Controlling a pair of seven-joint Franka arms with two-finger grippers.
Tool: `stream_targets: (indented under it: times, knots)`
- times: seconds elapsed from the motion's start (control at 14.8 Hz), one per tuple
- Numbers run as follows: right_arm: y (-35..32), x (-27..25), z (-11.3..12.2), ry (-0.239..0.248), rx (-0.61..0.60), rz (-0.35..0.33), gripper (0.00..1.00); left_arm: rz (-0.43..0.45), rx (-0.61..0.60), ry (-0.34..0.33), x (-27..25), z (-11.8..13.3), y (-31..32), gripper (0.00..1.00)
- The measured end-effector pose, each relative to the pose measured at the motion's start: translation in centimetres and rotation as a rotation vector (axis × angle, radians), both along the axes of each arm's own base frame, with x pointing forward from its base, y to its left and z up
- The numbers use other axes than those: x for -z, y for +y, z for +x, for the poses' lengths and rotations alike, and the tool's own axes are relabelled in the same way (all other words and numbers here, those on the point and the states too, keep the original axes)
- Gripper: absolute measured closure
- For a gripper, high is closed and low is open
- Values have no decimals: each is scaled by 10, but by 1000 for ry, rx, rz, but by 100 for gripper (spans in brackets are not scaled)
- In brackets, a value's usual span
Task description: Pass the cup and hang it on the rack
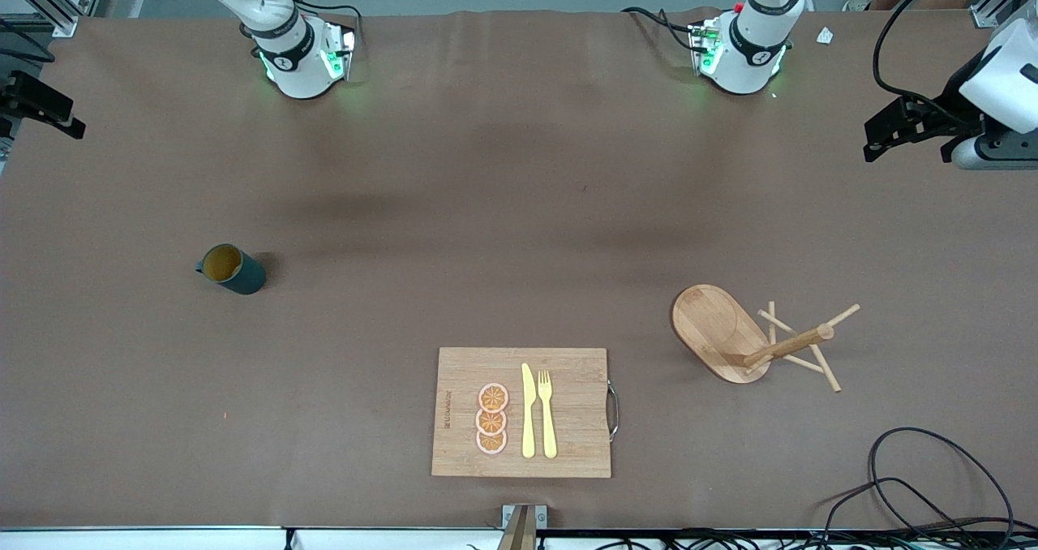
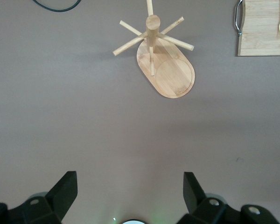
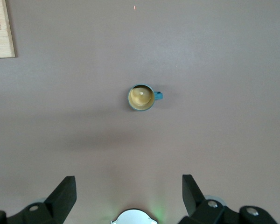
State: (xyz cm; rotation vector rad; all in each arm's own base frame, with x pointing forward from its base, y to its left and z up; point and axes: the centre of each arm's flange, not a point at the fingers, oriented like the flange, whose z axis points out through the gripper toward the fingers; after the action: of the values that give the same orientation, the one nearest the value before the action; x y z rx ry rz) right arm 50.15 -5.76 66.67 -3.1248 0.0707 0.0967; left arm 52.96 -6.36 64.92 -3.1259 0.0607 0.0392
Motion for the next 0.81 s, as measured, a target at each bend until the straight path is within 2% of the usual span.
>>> stream_targets:
  times: [0.81]
  knots:
    - [0, 1, -1, 9, 0, 1, 0, 2, -5, 3, 0, 0, 2, 0]
